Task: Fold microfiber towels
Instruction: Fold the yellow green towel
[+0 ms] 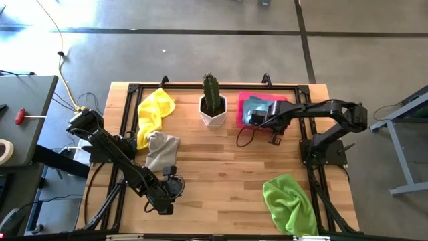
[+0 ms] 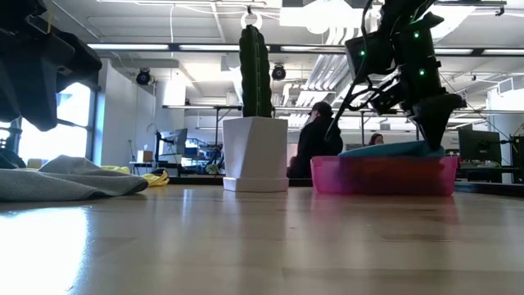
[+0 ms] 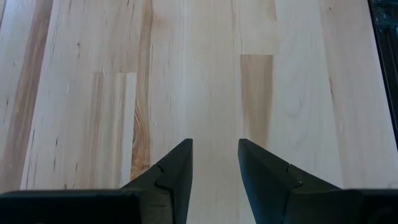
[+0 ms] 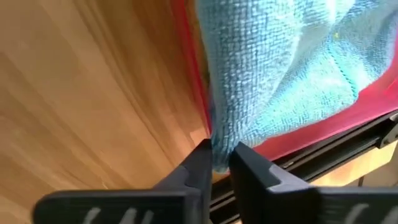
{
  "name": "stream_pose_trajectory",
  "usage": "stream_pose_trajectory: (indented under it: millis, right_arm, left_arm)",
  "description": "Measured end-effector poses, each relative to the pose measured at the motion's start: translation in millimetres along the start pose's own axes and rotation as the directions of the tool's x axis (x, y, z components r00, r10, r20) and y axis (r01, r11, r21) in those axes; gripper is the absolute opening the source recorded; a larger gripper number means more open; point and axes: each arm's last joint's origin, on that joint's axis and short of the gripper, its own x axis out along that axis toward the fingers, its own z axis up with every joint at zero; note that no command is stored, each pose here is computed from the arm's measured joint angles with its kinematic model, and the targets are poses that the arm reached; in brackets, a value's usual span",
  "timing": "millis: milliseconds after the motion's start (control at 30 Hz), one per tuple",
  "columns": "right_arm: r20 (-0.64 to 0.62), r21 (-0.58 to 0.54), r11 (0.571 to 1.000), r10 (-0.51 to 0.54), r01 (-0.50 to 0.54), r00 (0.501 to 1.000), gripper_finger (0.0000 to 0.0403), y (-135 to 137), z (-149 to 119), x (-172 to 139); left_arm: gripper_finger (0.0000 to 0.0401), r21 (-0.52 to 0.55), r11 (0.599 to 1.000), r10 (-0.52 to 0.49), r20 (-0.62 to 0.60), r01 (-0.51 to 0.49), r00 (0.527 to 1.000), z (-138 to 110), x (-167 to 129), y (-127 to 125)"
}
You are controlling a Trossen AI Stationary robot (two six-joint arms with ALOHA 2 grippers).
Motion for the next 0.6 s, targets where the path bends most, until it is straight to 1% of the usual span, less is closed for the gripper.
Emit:
stream_pose_trajectory:
  millis: [100, 167, 300, 367, 433, 467, 533, 600]
  right_arm:
    - [-0.008, -0.005, 1.000, -0.006, 0.006, 1.000, 0.0083, 0.9, -1.1, -0.3]
    - [-0.043, 0.008, 1.000, -0.020, 0.020, 0.999, 0.0107, -0.1, -4.5, -1.4]
    - [-0.137, 0.091, 0.991, -0.082, 0.095, 0.987, 0.0143, -5.7, -13.7, -12.5]
    - [-0.179, 0.129, 0.986, -0.082, 0.106, 0.980, 0.0152, -6.7, -18.8, -21.0]
    - [-0.177, 0.186, 0.980, -0.037, 0.070, 0.984, 0.0155, -2.6, -22.9, -29.0]
    - [-0.166, 0.222, 0.975, 0.012, 0.026, 0.986, 0.0155, 2.0, -25.0, -32.4]
    - [-0.139, 0.302, 0.950, 0.121, -0.074, 0.983, 0.0155, 14.8, -28.5, -37.4]
    - [-0.121, 0.362, 0.922, 0.195, -0.140, 0.973, 0.0155, 31.4, -32.7, -40.1]
  left_arm:
    - [0.0119, -0.001, 1.000, 0.000, 0.001, 0.000, 1.000, 0.0, 0.0, 0.0]
    - [0.0119, -0.001, 1.000, 0.000, 0.000, 0.000, 1.000, -0.1, -0.1, -0.1]
    - [0.0119, 0.002, 1.000, -0.002, 0.000, 0.002, 1.000, -0.5, -0.3, -0.7]
    - [0.0119, 0.002, 1.000, -0.001, 0.001, 0.001, 1.000, -0.4, -0.3, -0.7]
    - [0.0119, 0.001, 1.000, 0.005, 0.008, -0.005, 1.000, -0.1, -0.3, -0.6]
    - [0.0119, 0.000, 1.000, 0.008, 0.013, -0.008, 1.000, 0.1, -0.3, -0.6]
    - [0.0119, 0.000, 1.000, 0.011, 0.018, -0.011, 1.000, 0.4, -0.3, -0.6]
    - [0.0119, 0.000, 1.000, 0.010, 0.018, -0.010, 1.000, 0.3, -0.3, -0.7]
